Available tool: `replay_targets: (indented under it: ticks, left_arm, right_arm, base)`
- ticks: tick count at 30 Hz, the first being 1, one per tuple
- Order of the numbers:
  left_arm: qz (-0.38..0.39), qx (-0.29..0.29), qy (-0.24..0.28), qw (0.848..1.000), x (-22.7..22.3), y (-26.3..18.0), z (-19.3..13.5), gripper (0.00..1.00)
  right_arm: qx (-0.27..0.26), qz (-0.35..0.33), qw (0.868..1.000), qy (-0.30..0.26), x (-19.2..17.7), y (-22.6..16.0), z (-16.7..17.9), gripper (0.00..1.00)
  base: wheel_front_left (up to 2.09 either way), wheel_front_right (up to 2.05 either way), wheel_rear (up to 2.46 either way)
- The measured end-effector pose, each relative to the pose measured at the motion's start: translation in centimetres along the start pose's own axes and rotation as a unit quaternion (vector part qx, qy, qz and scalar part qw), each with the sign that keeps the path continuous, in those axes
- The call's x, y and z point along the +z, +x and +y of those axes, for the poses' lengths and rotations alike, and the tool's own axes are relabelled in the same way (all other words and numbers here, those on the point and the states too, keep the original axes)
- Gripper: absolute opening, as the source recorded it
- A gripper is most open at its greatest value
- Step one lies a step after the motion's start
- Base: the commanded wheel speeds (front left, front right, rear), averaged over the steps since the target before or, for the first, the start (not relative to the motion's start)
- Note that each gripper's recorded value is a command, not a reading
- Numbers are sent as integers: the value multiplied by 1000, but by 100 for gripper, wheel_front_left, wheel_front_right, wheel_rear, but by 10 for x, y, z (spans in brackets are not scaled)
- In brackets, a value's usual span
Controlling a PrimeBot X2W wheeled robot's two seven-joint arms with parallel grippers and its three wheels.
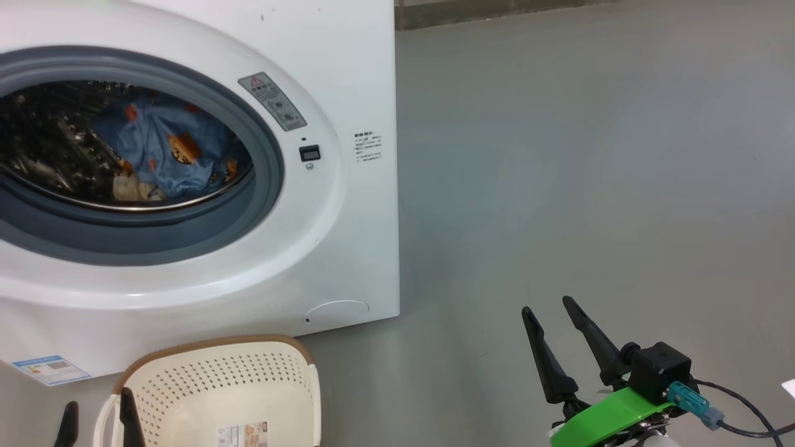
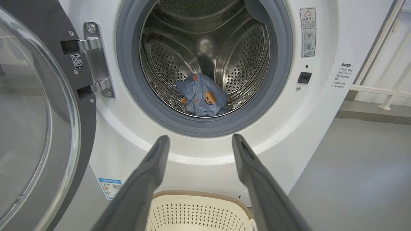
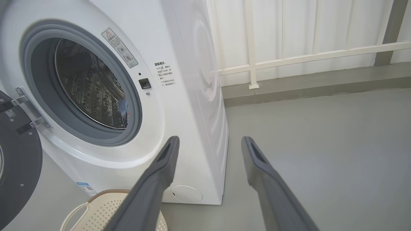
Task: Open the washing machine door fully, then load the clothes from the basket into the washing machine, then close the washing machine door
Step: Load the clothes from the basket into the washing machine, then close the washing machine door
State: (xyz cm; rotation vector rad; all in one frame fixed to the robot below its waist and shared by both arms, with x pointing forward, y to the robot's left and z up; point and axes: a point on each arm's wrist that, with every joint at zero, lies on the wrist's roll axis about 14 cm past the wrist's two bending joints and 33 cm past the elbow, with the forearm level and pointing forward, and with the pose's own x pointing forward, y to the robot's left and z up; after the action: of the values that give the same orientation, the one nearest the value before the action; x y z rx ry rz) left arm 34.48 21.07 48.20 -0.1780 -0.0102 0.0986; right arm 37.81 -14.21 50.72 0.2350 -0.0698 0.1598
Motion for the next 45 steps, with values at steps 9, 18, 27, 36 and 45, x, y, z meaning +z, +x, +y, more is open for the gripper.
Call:
replay_targets:
  ticks: [9,18,27,36,45]
  left_arm:
    - [0,-9,-1,1000,1,-12,-6,100]
    - [-2,-16,7,1000,3,-23,-7,100]
    - [-11,-18,10,1000,8,-26,-7,100]
    - [-11,-20,10,1000,9,-25,-8,100]
    - [-13,-17,5,1000,10,-25,-6,100]
  right_arm:
    - [1,-6,1000,-1,4,-6,2,100]
    - [9,-21,1000,-20,15,-8,6,100]
    - [7,-16,1000,-23,11,-17,6,100]
    - [3,-17,1000,-23,12,-18,4,100]
    - [4,-19,1000,-23,13,-17,4,100]
  base:
    - [0,0,0]
    - [0,0,0]
    - [0,0,0]
    - [0,0,0]
    - [0,0,0]
